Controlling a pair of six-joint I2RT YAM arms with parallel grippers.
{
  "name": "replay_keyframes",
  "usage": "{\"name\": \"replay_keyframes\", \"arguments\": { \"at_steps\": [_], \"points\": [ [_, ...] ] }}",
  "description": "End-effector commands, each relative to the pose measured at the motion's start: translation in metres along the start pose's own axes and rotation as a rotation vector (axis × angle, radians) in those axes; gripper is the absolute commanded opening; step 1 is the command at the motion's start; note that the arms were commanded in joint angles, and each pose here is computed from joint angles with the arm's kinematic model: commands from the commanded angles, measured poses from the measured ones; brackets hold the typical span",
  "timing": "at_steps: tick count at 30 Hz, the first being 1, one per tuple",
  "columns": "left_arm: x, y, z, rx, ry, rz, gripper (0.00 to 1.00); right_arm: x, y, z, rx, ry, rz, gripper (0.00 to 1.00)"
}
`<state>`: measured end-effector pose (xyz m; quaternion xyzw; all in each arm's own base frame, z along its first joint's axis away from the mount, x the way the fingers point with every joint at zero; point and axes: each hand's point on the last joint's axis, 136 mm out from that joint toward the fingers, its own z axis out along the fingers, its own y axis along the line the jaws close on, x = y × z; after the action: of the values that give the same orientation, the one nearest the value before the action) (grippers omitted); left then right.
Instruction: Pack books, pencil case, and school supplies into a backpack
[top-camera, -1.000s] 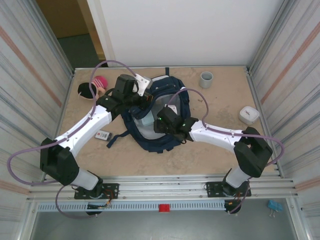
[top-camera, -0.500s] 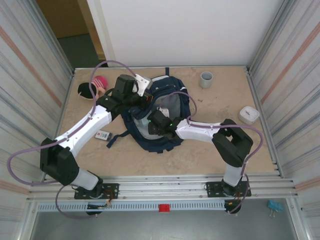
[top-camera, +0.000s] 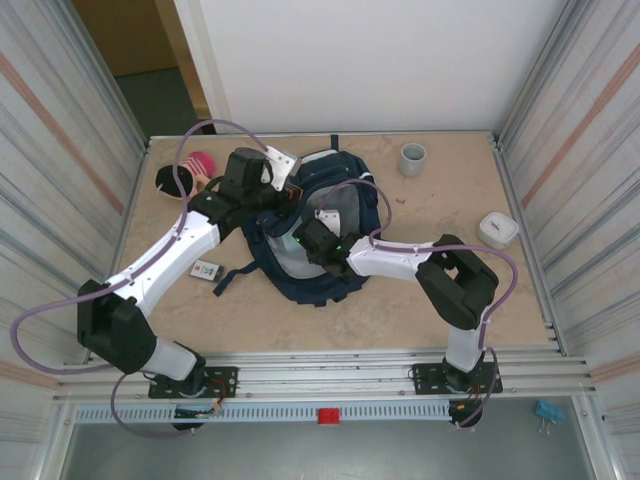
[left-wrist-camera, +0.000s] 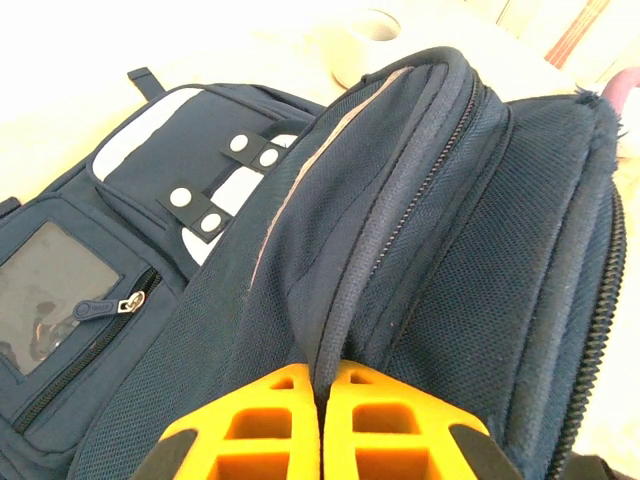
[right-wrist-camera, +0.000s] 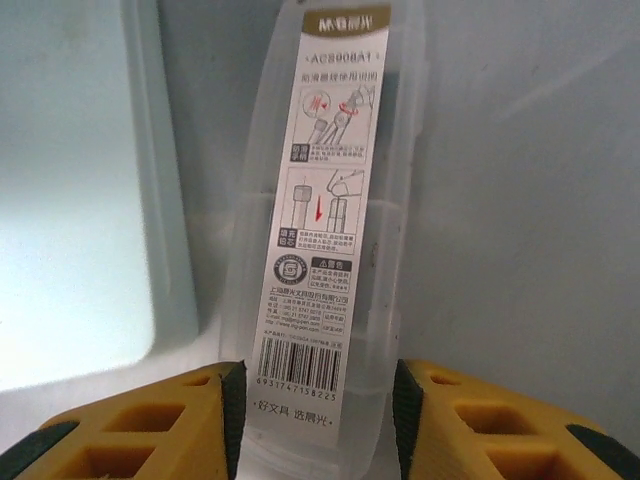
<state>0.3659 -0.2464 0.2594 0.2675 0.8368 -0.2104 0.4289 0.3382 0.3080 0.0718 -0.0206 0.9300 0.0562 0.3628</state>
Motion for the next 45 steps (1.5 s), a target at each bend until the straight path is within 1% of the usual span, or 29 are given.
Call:
{"name": "replay_keyframes", "arguments": {
  "at_steps": [1, 4, 6, 8, 10, 11, 14, 16, 20, 24, 28, 30, 32, 34, 35, 37, 39, 40, 42, 44, 45],
  "points": [
    [-0.04, -0.005, -0.031, 0.008, -0.155, 0.005, 0.0, -0.035, -0.009, -0.004, -0.016, -0.115, 0.002, 0.44],
    [-0.04, -0.003, -0.032, 0.003, -0.157, 0.003, 0.0, -0.047, -0.001, 0.002, -0.124, -0.139, 0.01, 0.44],
    [-0.041, -0.003, -0.032, 0.005, -0.159, 0.0, 0.0, -0.053, 0.008, 0.005, -0.205, -0.16, 0.014, 0.46],
    [-0.04, -0.003, -0.031, 0.004, -0.157, -0.002, 0.0, -0.058, 0.013, 0.006, -0.262, -0.179, 0.021, 0.51],
    [-0.039, -0.001, -0.03, -0.001, -0.152, -0.004, 0.0, -0.06, 0.014, 0.003, -0.294, -0.187, 0.029, 0.58],
    [-0.039, 0.0, -0.03, -0.002, -0.152, -0.005, 0.0, -0.06, 0.014, 0.0, -0.298, -0.186, 0.035, 0.59],
    [-0.038, 0.002, -0.03, -0.009, -0.15, -0.01, 0.0, -0.053, 0.006, -0.015, -0.302, -0.167, 0.11, 0.58],
    [-0.036, 0.004, -0.029, -0.012, -0.149, -0.017, 0.0, -0.044, 0.005, -0.026, -0.335, -0.161, 0.18, 0.57],
    [-0.032, 0.002, -0.026, 0.001, -0.137, -0.025, 0.0, -0.032, 0.008, -0.045, -0.389, -0.168, 0.204, 0.55],
    [-0.024, 0.001, -0.022, 0.016, -0.113, -0.029, 0.0, -0.042, 0.006, -0.076, -0.449, -0.215, 0.185, 0.56],
    [-0.009, 0.002, -0.018, 0.011, -0.076, -0.03, 0.0, -0.053, -0.014, -0.113, -0.471, -0.29, 0.189, 0.57],
    [-0.001, 0.0, -0.014, 0.011, -0.056, -0.025, 0.0, -0.056, -0.023, -0.127, -0.517, -0.298, 0.199, 0.6],
    [0.01, -0.007, -0.008, 0.022, -0.029, 0.003, 0.0, -0.063, -0.031, -0.141, -0.579, -0.295, 0.213, 0.62],
    [0.024, -0.015, 0.0, 0.04, 0.005, 0.023, 0.0, -0.069, -0.044, -0.152, -0.577, -0.309, 0.224, 0.62],
    [0.032, -0.021, 0.004, 0.053, 0.025, 0.036, 0.04, -0.072, -0.051, -0.158, -0.566, -0.317, 0.222, 0.63],
    [0.053, -0.032, 0.015, 0.081, 0.077, 0.057, 0.15, -0.074, -0.063, -0.164, -0.543, -0.313, 0.22, 0.64],
    [0.075, -0.037, 0.024, 0.097, 0.131, 0.048, 0.29, -0.072, -0.075, -0.163, -0.518, -0.283, 0.23, 0.64],
    [0.082, -0.038, 0.025, 0.108, 0.145, 0.033, 0.38, -0.074, -0.08, -0.17, -0.525, -0.286, 0.246, 0.64],
    [0.092, -0.04, 0.023, 0.12, 0.152, 0.005, 0.57, -0.07, -0.087, -0.17, -0.526, -0.243, 0.287, 0.65],
    [0.094, -0.038, 0.016, 0.124, 0.132, -0.027, 0.69, -0.064, -0.091, -0.168, -0.528, -0.199, 0.31, 0.66],
    [0.094, -0.034, 0.012, 0.115, 0.119, -0.054, 0.73, -0.061, -0.09, -0.168, -0.533, -0.172, 0.32, 0.67]
  ]
}}
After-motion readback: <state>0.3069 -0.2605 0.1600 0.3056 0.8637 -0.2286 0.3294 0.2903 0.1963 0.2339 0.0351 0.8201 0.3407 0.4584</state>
